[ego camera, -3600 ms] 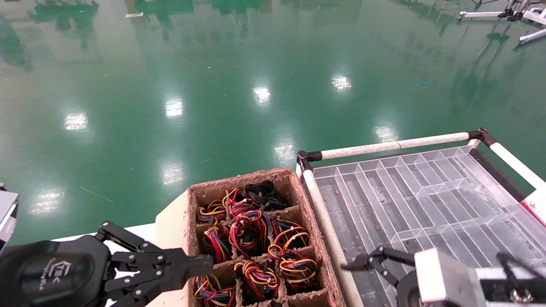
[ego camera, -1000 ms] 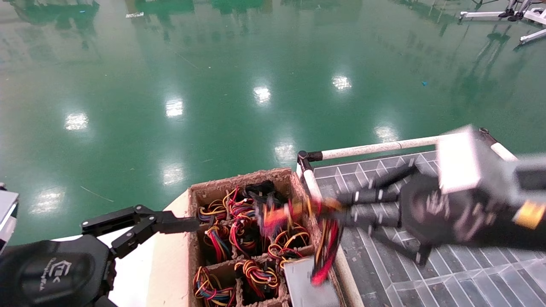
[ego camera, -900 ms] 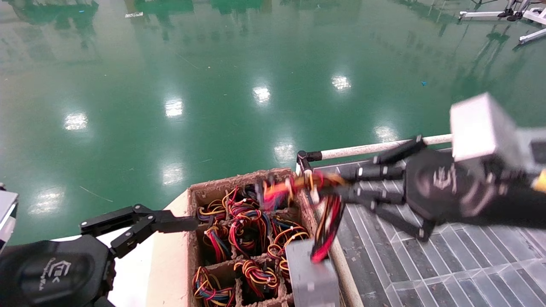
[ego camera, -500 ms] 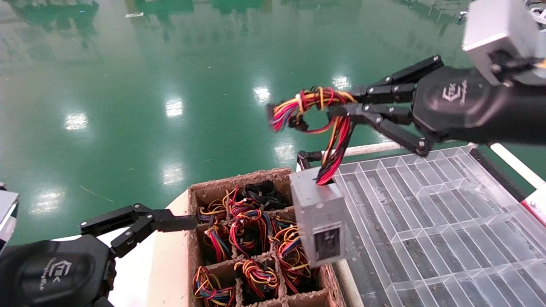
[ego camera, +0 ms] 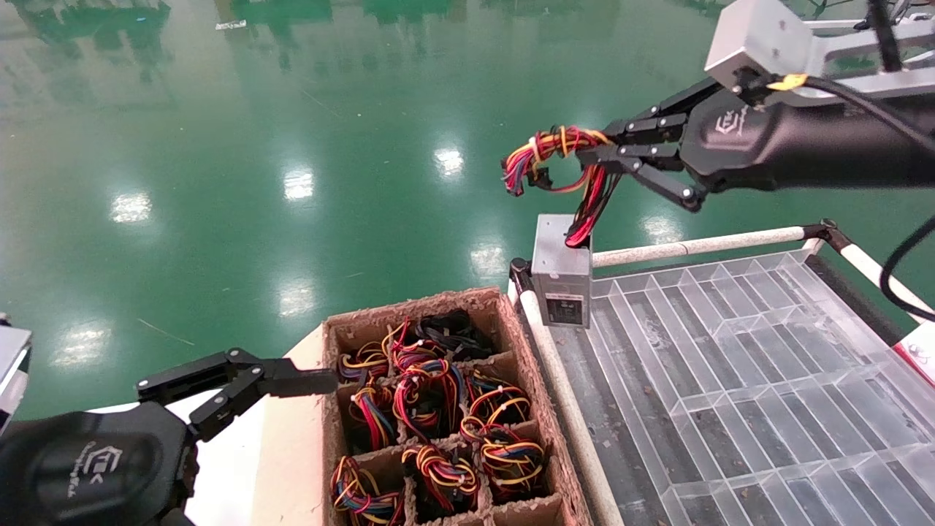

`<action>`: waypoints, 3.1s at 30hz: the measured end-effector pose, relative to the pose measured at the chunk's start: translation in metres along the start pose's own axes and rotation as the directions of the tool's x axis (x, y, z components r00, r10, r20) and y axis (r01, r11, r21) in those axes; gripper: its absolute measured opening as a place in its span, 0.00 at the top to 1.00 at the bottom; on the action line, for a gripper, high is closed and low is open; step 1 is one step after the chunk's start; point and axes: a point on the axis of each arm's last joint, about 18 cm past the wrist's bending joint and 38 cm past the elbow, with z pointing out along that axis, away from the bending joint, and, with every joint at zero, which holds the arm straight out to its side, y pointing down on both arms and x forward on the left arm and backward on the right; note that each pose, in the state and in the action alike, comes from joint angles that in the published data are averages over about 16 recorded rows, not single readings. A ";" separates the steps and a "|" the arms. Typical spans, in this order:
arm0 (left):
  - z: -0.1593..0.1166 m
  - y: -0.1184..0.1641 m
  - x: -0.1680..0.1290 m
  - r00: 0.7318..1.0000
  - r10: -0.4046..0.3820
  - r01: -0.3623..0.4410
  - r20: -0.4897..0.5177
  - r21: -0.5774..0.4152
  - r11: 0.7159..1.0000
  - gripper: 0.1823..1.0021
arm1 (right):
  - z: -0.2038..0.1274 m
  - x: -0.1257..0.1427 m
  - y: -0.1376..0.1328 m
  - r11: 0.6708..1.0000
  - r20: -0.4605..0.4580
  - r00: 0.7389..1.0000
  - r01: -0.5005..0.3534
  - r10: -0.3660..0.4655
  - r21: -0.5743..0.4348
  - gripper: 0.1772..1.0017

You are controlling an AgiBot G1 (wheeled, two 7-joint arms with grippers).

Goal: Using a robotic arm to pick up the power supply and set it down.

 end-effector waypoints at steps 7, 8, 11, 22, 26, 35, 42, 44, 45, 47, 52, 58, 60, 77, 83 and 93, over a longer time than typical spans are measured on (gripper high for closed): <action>0.000 0.000 0.000 1.000 0.000 0.000 0.000 0.000 1.000 0.00 | 0.020 0.011 0.022 0.997 -0.015 0.999 0.038 -0.038 -0.061 0.94; 0.000 0.000 0.000 1.000 0.000 0.000 0.000 0.000 1.000 0.00 | 0.023 0.011 0.025 0.997 -0.014 0.999 0.044 -0.045 -0.069 0.94; 0.000 0.000 0.000 1.000 0.000 0.000 0.000 0.000 1.000 0.00 | 0.030 0.012 0.033 0.994 -0.010 0.998 0.065 -0.066 -0.092 0.94; 0.000 0.000 0.000 1.000 0.000 0.000 0.000 0.000 1.000 0.00 | 0.058 0.009 0.052 0.984 0.012 0.991 0.130 -0.130 -0.125 0.94; 0.000 0.000 0.000 1.000 0.000 0.000 0.000 0.000 1.000 0.00 | 0.069 0.008 0.055 0.981 0.019 0.989 0.147 -0.145 -0.124 0.94; 0.000 0.000 0.000 1.000 0.000 0.000 0.000 0.000 1.000 0.00 | 0.093 0.006 0.065 0.980 0.016 0.989 0.150 -0.149 -0.132 0.94; 0.000 0.000 0.000 1.000 0.000 0.000 0.000 0.000 1.000 0.00 | 0.109 0.006 0.078 0.981 -0.006 0.992 0.127 -0.129 -0.146 0.94; 0.000 0.000 0.000 1.000 0.000 0.000 0.000 0.000 1.000 0.00 | 0.112 0.006 0.081 0.981 -0.013 0.992 0.119 -0.122 -0.150 0.94; 0.000 0.000 0.000 1.000 0.000 0.000 0.000 0.000 1.000 0.00 | 0.114 0.006 0.083 0.982 -0.017 0.993 0.115 -0.119 -0.152 0.94; 0.000 0.000 0.000 1.000 0.000 0.000 0.000 0.000 1.000 0.00 | 0.117 0.005 0.087 0.982 -0.024 0.993 0.107 -0.113 -0.156 0.94; 0.000 0.000 0.000 1.000 0.000 0.000 0.000 0.000 1.000 0.00 | 0.122 0.005 0.097 0.982 -0.046 0.994 0.089 -0.098 -0.168 0.94; 0.000 0.000 0.000 1.000 0.000 0.000 0.000 0.000 1.000 0.00 | 0.125 0.005 0.111 0.981 -0.083 0.993 0.062 -0.079 -0.186 0.94; 0.000 0.000 0.000 1.000 0.000 0.000 0.000 0.000 1.000 0.00 | 0.125 0.004 0.116 0.980 -0.095 0.993 0.054 -0.074 -0.193 0.94; 0.000 0.000 0.000 1.000 0.000 0.000 0.000 0.000 1.000 0.00 | 0.122 -0.002 0.146 0.971 -0.136 0.990 0.015 -0.049 -0.240 0.94; 0.000 0.000 0.000 1.000 0.000 0.000 0.001 0.000 1.000 0.00 | 0.122 -0.002 0.147 0.970 -0.137 0.989 0.013 -0.047 -0.242 0.92; 0.000 0.000 0.000 1.000 0.000 0.000 0.001 0.000 1.000 0.00 | 0.122 -0.002 0.146 0.970 -0.133 0.990 0.017 -0.051 -0.241 0.81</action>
